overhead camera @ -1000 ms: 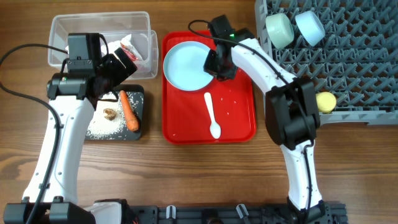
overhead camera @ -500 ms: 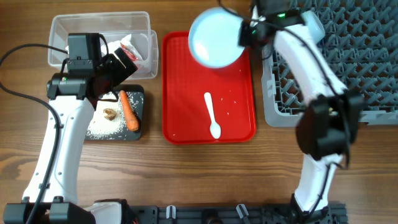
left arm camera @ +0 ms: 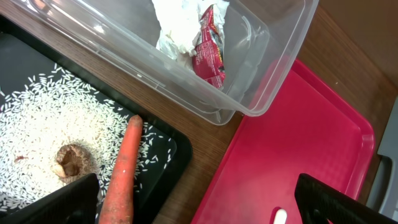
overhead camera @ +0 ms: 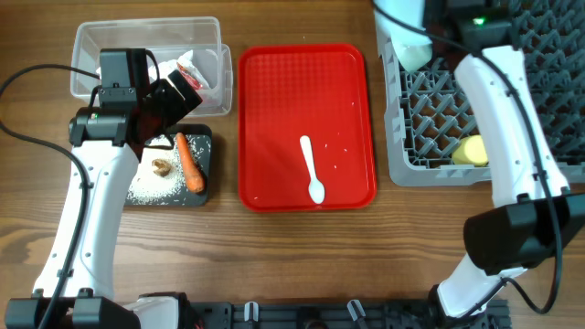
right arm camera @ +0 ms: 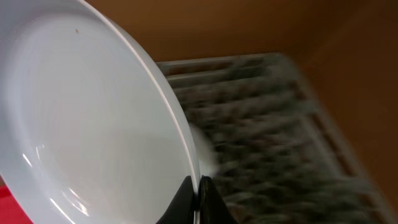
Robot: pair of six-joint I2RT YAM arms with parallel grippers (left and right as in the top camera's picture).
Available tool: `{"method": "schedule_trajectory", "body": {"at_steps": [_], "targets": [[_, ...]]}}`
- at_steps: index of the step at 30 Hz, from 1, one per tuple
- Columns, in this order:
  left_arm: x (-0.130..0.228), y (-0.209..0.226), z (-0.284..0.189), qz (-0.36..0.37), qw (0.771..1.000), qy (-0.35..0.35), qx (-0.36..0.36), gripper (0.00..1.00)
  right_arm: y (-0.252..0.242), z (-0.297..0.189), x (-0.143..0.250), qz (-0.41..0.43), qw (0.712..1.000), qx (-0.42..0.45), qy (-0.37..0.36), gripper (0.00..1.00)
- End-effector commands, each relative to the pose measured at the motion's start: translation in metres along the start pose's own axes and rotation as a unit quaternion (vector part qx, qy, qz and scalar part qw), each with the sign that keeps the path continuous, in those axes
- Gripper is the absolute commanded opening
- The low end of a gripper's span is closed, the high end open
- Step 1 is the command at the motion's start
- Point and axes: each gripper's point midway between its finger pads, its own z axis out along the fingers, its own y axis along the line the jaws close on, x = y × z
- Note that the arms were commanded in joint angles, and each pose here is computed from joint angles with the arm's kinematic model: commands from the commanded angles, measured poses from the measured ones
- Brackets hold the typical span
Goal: Sort waste into correct bins and load items into the dishwasher rack
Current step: 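Lift the light-blue plate and stand it upright in the rack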
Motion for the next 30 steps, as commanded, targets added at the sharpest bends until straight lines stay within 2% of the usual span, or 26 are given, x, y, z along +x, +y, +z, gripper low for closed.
{"method": "schedule_trajectory", "body": {"at_steps": [1,8,15,27,30], "targets": [[-0.003,-0.001,0.0,-0.006,1.0,-0.001,0.002,1.0,-0.073,0.0,-0.015,-0.02,0.991,0.129,-0.014,0.04],[-0.003,-0.001,0.0,-0.006,1.0,-0.001,0.002,1.0,-0.149,0.027,-0.008,0.031,0.982,0.184,0.001,0.04],[-0.003,-0.001,0.0,-0.006,1.0,-0.001,0.002,1.0,-0.196,0.063,0.01,0.061,0.99,0.125,0.014,0.04],[-0.003,-0.001,0.0,-0.006,1.0,-0.001,0.002,1.0,-0.186,0.103,0.015,0.025,0.995,0.095,0.009,0.04],[-0.003,-0.001,0.0,-0.006,1.0,-0.001,0.002,1.0,-0.179,0.12,0.021,-0.036,0.995,0.095,0.018,0.04]]}}
